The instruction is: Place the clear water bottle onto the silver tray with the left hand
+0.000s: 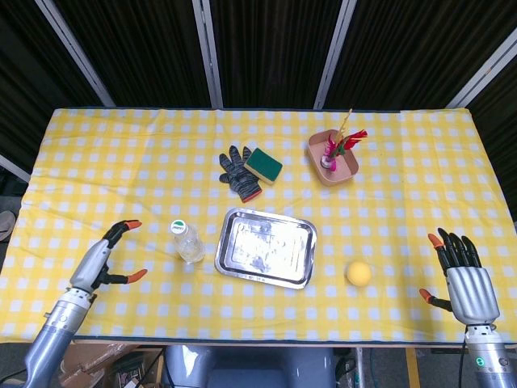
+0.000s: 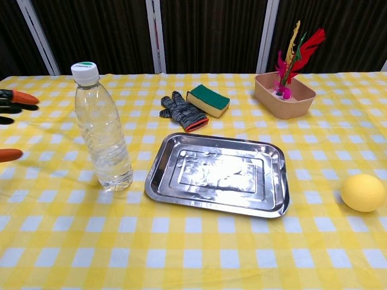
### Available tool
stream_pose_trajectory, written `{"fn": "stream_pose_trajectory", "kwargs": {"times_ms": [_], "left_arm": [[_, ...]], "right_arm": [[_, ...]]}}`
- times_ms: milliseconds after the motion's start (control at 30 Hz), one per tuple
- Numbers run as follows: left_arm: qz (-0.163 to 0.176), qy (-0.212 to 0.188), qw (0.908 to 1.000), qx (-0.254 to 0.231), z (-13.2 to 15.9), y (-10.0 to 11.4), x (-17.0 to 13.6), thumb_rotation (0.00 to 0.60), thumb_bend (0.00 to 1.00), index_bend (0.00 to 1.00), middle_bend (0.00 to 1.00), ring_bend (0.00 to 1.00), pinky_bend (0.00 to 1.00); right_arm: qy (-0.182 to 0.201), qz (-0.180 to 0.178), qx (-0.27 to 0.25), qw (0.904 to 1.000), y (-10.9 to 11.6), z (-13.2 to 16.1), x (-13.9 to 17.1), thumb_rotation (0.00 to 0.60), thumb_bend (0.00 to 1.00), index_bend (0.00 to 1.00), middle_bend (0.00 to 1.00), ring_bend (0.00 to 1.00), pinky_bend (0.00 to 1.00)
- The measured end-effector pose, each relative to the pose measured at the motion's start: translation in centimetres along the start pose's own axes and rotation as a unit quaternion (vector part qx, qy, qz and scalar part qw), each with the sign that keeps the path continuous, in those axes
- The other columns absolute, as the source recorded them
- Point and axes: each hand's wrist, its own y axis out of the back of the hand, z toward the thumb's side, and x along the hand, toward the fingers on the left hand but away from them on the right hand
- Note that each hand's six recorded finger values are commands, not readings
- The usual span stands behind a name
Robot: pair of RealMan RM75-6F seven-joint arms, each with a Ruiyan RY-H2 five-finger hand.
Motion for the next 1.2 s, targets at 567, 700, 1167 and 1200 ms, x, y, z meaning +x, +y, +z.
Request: {"fn": "stream_pose_trajectory", "kwargs": {"times_ms": [567,700,1167,1200], "left_arm": [[-0.028,-0.007,0.9989,-0.037,1.9,-5.4,3.3,0.6,0.22,0.14,0.08,0.0,0.0],[-0.03,-0.012,0.9984,-0.046,2.3,-6.0,3.8,0.6,0.22,0.14,0.08,0.0,0.0],[-0.039,-0.021,0.9966,-0.07,3.6,-9.1,6.3,0.6,0.38,0.21,0.24,0.13,0.09],[-0.036,-0.022,0.9966,-0.071,3.6,-9.1,6.3,0.6,0.41,0.23,0.27,0.17,0.12]], "right_arm": [[0.0,-0.002,-0.01,0.9999,0.3,-0.2,0.1,0.6,0.05,0.08,0.0,0.0,0.0],[-0.001,-0.001,-0.011,0.9999,0.3,-0.3,0.1,0.6,0.05,0.08,0.0,0.0,0.0],[-0.004,0.001,-0.013,0.9999,0.4,-0.5,0.1,0.6,0.05,0.08,0.0,0.0,0.0],[-0.003,0.001,-0.014,0.9999,0.4,-0.5,0.1,0.6,0.05,0.08,0.0,0.0,0.0]]}}
